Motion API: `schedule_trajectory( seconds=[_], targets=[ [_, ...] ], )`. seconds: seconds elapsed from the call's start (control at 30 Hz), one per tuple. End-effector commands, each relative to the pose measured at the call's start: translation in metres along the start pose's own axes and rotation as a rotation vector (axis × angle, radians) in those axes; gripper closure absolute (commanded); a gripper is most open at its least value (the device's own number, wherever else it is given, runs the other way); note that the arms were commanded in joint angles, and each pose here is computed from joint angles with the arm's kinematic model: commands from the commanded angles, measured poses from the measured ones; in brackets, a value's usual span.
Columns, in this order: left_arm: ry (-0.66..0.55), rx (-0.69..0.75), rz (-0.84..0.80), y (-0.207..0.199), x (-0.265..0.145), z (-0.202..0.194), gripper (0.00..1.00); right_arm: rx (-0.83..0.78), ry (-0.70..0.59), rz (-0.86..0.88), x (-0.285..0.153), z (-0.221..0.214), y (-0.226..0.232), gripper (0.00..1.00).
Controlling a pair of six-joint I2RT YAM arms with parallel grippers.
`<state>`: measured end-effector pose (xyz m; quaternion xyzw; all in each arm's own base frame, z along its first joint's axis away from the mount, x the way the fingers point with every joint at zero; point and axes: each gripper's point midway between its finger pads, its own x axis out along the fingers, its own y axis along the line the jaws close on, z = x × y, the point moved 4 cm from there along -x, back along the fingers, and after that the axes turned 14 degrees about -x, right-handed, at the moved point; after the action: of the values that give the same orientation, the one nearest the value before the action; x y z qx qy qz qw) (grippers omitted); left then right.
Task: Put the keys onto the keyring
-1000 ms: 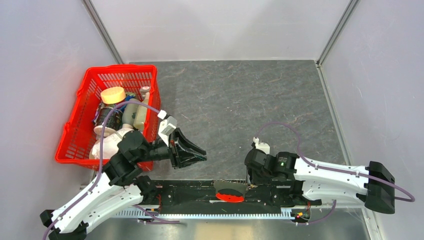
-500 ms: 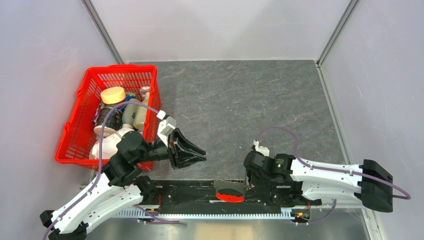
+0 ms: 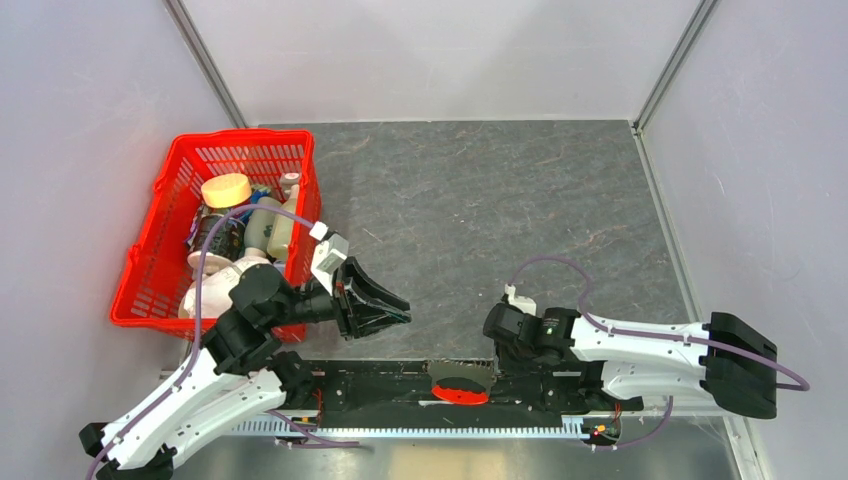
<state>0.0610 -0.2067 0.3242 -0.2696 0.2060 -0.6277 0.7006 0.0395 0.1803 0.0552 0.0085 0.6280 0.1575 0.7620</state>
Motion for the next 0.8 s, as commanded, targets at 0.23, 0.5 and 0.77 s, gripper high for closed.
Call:
schedule_trajectory(
  seconds=[0.23,0.5,0.77],
  targets=[
    [-0.006,0.018,-0.009,-0.001,0.0,0.001,0.63,0.024,-0.004,0.022,0.004,0.002,0.006,0.79],
    [-0.002,0.015,-0.009,-0.001,0.002,0.001,0.63,0.021,-0.011,0.024,0.002,0.004,0.007,0.82],
    [0.0,0.016,-0.008,0.0,0.002,0.002,0.63,-0.019,-0.066,0.014,-0.014,0.016,0.009,1.0]
  ],
)
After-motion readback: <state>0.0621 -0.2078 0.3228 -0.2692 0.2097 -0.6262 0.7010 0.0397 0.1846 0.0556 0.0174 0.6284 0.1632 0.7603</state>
